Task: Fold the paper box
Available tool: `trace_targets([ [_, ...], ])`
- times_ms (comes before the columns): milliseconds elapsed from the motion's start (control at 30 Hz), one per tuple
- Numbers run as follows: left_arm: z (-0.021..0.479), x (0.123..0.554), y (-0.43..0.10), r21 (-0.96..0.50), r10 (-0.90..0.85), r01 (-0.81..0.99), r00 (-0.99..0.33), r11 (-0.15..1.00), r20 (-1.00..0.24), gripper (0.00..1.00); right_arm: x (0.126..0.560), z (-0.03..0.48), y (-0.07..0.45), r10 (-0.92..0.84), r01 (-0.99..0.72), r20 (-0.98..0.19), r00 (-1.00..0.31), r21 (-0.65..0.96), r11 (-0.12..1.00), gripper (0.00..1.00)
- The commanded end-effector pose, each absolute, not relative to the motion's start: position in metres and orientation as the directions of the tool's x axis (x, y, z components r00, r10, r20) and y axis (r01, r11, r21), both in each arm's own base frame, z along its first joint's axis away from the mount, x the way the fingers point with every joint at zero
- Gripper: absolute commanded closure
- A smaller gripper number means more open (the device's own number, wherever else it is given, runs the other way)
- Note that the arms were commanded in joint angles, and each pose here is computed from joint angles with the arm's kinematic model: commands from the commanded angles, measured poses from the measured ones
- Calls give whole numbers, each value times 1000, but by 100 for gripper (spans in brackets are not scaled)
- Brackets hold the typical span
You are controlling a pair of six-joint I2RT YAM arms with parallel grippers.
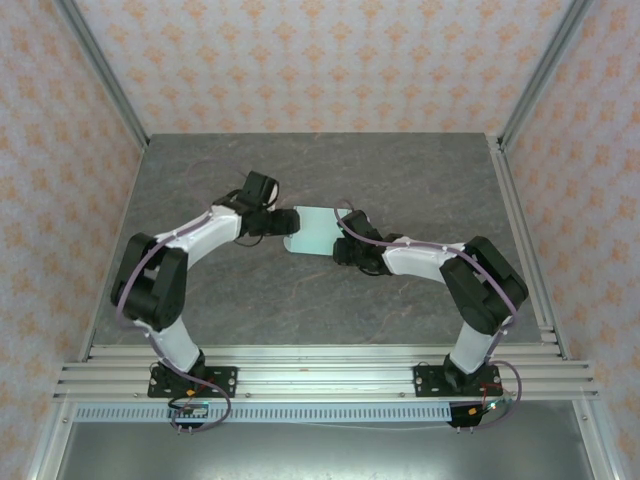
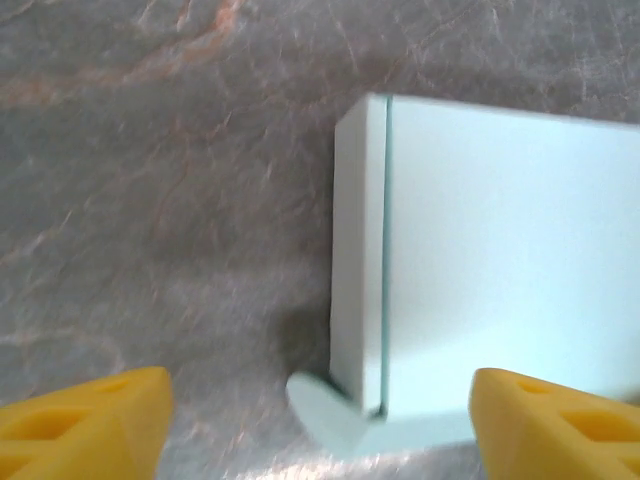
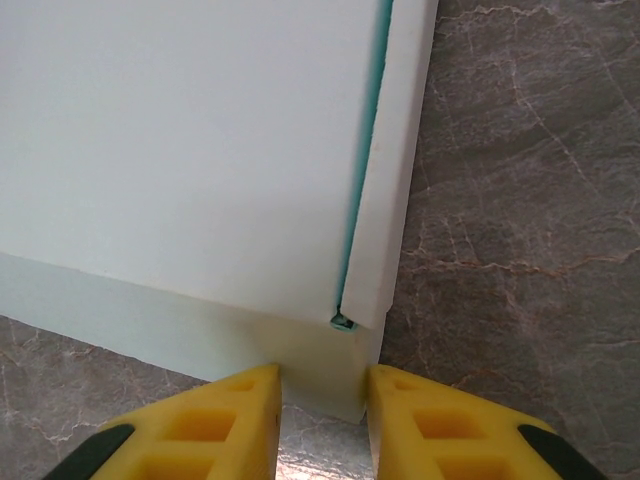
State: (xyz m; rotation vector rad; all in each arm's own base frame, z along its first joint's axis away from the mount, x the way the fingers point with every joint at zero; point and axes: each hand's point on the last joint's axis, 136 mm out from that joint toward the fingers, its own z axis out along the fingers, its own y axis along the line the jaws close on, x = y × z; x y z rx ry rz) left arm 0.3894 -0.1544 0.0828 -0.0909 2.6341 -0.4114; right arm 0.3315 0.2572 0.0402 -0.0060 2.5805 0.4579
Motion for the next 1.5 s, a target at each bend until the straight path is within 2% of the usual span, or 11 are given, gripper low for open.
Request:
trace_targets([
  [0,78,370,-153,-328,-128,32,-881,944,-456,13,331,47,256,82,-88,-489,-868,315,945,71],
  [200,81,361,-171,-408,-78,185,-832,894,-549,0,332,49,258,76,-97,-490,-868,318,943,71],
  [367,83,370,-185,-438,-51,279,-795,854,-605,0,334,49,259,72,-98,-489,-870,314,944,71],
  [467,76,373,-193,-448,-31,300,-802,842,-597,0,334,50,259,72,-99,-490,-869,315,944,71],
  [933,60,373,-205,-406,26,306,-824,861,-566,0,337,48,261,67,-99,-488,-870,306,947,71],
  [1133,60,372,-210,-378,63,325,-823,867,-565,8,337,45,260,64,-97,-485,-872,300,949,71],
  [1467,52,370,-203,-337,81,303,-839,891,-538,8,338,45,263,66,-102,-484,-872,313,944,71],
])
